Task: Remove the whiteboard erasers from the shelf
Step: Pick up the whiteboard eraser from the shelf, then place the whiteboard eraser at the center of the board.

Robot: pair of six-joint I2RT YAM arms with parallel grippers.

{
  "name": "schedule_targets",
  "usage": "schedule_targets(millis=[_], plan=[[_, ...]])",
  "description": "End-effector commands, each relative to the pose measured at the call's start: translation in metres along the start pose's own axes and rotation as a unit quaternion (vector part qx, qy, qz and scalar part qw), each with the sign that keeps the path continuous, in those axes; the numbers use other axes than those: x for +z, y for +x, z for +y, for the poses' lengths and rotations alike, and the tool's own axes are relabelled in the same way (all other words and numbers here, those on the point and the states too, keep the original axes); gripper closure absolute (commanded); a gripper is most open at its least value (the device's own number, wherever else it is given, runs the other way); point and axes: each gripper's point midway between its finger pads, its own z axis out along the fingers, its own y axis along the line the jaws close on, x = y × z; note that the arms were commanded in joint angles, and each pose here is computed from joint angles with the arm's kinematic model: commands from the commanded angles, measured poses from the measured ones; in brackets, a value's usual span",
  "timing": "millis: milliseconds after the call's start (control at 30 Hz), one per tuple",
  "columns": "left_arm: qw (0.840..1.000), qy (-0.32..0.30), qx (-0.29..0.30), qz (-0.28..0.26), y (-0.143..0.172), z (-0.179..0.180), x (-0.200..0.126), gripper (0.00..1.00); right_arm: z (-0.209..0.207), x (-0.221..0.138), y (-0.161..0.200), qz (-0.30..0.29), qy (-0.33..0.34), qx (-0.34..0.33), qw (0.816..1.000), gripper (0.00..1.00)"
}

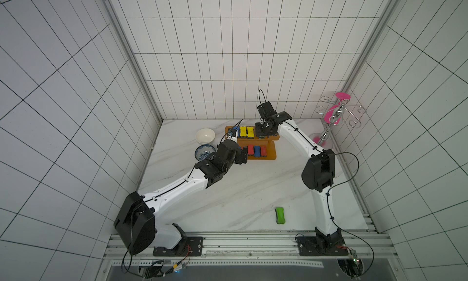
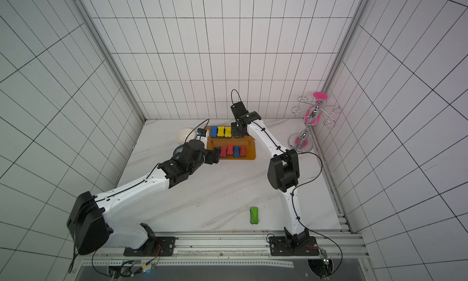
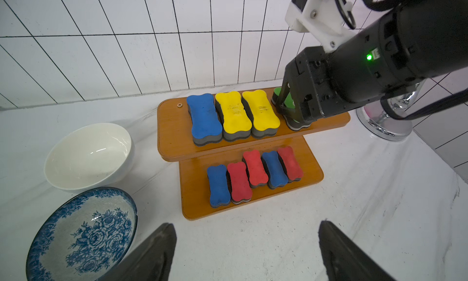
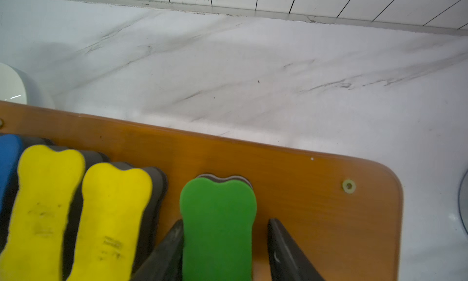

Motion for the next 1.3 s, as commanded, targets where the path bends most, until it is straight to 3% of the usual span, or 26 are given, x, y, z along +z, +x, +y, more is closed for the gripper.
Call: schedule_targets(millis=[0, 100, 300, 400, 467, 633, 800, 1067, 1267], plan=[[1.0, -0.005, -0.004, -0.003, 0.001, 0.003, -0.005, 0.08, 0.001, 0.005, 0.006, 0.013, 0.011, 0.007, 1.0, 0.56], [1.0, -0.006, -0.007, 0.002, 0.003, 0.004, -0.008, 0.09, 0.0, -0.005, 0.003, 0.009, 0.007, 0.026, 1.0, 0.65], [1.0, 0.007, -0.013, 0.025, 0.014, 0.007, -0.024, 0.09, 0.001, -0.061, 0.017, -0.019, 0.024, 0.065, 0.997, 0.69], [0.999, 0.02, -0.014, 0.035, 0.024, 0.008, -0.035, 0.1, 0.007, -0.09, 0.057, -0.036, 0.021, 0.084, 0.996, 0.69], [0.999, 0.022, -0.016, 0.031, 0.027, 0.011, -0.04, 0.1, 0.013, -0.103, 0.103, -0.027, 0.024, 0.087, 0.996, 0.69], [0.999, 0.026, -0.017, 0.027, 0.035, 0.015, -0.049, 0.09, 0.029, -0.109, 0.24, 0.041, 0.016, 0.097, 0.994, 0.69], [0.999, 0.041, -0.014, 0.031, 0.033, 0.008, -0.055, 0.09, 0.041, -0.112, 0.324, 0.081, 0.014, 0.091, 0.992, 0.69], [0.998, 0.052, -0.012, 0.022, 0.033, 0.005, -0.066, 0.1, 0.04, -0.094, 0.382, 0.131, 0.023, 0.093, 0.987, 0.68], [0.998, 0.053, -0.012, 0.017, 0.033, 0.005, -0.069, 0.1, 0.036, -0.088, 0.396, 0.147, 0.04, 0.081, 0.985, 0.67]])
